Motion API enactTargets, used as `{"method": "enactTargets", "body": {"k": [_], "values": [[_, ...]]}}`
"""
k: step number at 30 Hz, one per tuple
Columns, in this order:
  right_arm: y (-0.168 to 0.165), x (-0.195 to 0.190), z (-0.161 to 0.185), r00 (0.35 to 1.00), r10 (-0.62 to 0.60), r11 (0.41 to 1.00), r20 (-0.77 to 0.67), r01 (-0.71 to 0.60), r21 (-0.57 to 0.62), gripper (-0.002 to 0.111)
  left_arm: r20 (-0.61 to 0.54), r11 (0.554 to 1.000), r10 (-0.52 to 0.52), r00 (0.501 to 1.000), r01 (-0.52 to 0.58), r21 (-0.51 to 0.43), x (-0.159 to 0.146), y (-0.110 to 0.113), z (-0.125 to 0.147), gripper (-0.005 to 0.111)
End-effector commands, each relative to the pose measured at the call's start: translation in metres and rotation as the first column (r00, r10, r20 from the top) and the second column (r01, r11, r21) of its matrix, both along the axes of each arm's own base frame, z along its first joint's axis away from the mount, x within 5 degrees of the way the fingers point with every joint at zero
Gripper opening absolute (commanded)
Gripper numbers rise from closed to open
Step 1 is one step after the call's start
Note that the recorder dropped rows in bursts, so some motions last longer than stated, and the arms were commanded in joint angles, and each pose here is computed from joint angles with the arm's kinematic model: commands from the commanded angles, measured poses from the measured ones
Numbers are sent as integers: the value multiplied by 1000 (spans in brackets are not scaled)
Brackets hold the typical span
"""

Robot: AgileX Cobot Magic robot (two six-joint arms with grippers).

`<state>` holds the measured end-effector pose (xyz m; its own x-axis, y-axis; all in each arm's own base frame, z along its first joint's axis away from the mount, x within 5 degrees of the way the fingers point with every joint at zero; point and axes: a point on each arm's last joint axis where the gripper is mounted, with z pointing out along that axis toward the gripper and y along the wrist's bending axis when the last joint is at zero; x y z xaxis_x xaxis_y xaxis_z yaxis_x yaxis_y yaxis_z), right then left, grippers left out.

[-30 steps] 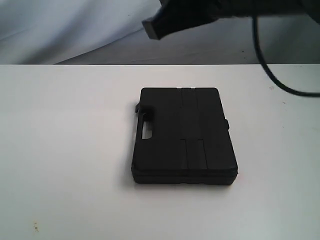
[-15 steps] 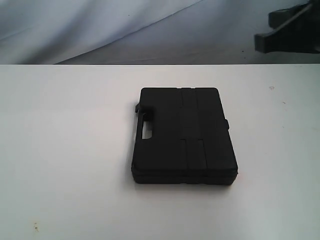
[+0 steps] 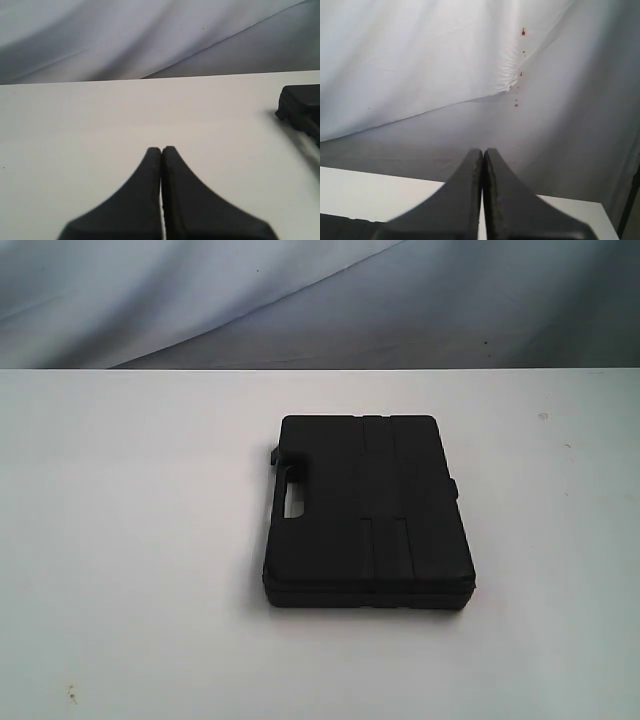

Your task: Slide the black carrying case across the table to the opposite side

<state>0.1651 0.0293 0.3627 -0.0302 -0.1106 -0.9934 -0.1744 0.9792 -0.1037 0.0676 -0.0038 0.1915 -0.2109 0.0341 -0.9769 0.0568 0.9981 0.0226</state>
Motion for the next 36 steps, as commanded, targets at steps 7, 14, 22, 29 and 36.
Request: {"method": "enactTargets", "body": {"k": [7,14,22,29,36], "values": [[-17,-50,-46,998,-68,997,20,68,-41,0,16,1000,4,1000,-4,-4,0,0,0,0],[-24,-71,-62,992,-112,994,-50,113,7,0,16,1000,4,1000,-4,-4,0,0,0,0],[-29,-97,-55,990,-135,991,44,136,-7,0,16,1000,4,1000,-4,-4,0,0,0,0],[-31,-107,-71,988,-152,988,26,152,-12,0,16,1000,4,1000,-4,-4,0,0,0,0],[-25,-107,-108,996,-81,997,45,81,9,0,16,1000,4,1000,-4,-4,0,0,0,0]]}}
